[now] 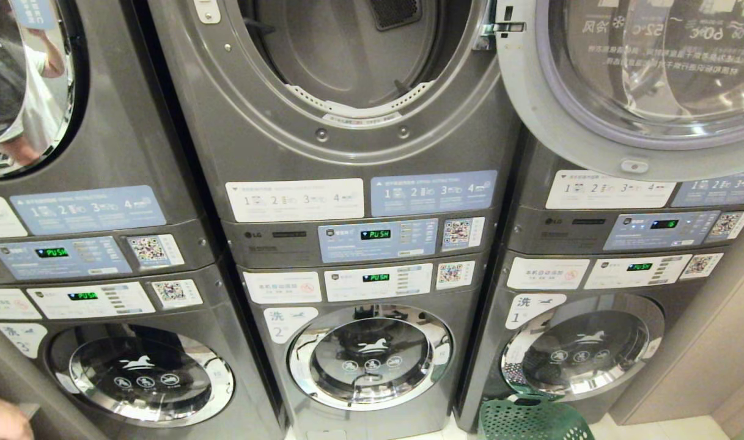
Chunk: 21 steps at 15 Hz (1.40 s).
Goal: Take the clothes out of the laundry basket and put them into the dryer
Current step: Close the dryer
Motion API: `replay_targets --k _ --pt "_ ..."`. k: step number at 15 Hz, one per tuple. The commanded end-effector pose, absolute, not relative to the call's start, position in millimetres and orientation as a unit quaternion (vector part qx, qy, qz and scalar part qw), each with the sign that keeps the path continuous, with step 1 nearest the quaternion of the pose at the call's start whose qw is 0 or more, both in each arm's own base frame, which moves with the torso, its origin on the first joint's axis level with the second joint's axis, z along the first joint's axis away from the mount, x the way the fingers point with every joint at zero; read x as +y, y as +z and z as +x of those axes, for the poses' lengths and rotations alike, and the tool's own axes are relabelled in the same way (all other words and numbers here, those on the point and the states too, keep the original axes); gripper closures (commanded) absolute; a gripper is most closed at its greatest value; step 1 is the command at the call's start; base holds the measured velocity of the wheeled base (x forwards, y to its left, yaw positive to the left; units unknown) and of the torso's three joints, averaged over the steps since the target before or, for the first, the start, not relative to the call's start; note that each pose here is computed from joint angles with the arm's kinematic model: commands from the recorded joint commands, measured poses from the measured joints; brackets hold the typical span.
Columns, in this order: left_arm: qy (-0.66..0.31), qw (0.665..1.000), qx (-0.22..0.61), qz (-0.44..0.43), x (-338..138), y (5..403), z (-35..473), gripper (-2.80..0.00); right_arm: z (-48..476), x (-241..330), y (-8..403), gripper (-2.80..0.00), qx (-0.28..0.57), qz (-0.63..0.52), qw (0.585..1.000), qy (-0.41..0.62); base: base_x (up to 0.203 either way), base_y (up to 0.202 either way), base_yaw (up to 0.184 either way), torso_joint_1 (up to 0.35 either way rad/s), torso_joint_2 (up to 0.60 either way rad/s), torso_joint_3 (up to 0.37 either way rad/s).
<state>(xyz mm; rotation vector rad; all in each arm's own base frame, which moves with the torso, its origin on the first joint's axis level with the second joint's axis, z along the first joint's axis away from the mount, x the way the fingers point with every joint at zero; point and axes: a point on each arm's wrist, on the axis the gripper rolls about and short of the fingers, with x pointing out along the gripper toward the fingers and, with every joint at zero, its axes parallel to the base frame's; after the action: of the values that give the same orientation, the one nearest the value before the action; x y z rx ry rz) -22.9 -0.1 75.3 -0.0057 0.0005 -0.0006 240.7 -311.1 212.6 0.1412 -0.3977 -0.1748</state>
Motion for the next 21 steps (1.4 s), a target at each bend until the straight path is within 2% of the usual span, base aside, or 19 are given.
replay_targets --k 1,7,11,21 --pt "0.000 1.000 0.001 -0.003 -0.1 74.9 -22.8 0.00 255.6 -321.8 198.5 0.00 -0.193 0.060 0.978 -0.053 0.000 0.000 0.000 0.000 0.00 0.000" --pt "0.000 1.000 0.000 -0.003 -0.1 75.0 -22.8 0.00 308.5 -331.9 195.7 0.00 -0.226 0.009 0.974 0.010 0.000 0.000 0.000 0.000 0.00 0.000" --pt "0.000 1.000 0.001 -0.003 -0.1 74.9 -22.8 0.00 324.3 -330.6 201.7 0.00 -0.244 -0.007 0.969 0.031 0.000 0.000 0.000 0.000 0.00 0.000" --pt "-0.001 1.000 0.001 -0.003 -0.1 75.0 -22.8 0.00 349.2 -299.3 221.9 0.00 -0.262 0.036 0.960 0.095 0.000 0.000 0.000 0.000 0.00 0.000"
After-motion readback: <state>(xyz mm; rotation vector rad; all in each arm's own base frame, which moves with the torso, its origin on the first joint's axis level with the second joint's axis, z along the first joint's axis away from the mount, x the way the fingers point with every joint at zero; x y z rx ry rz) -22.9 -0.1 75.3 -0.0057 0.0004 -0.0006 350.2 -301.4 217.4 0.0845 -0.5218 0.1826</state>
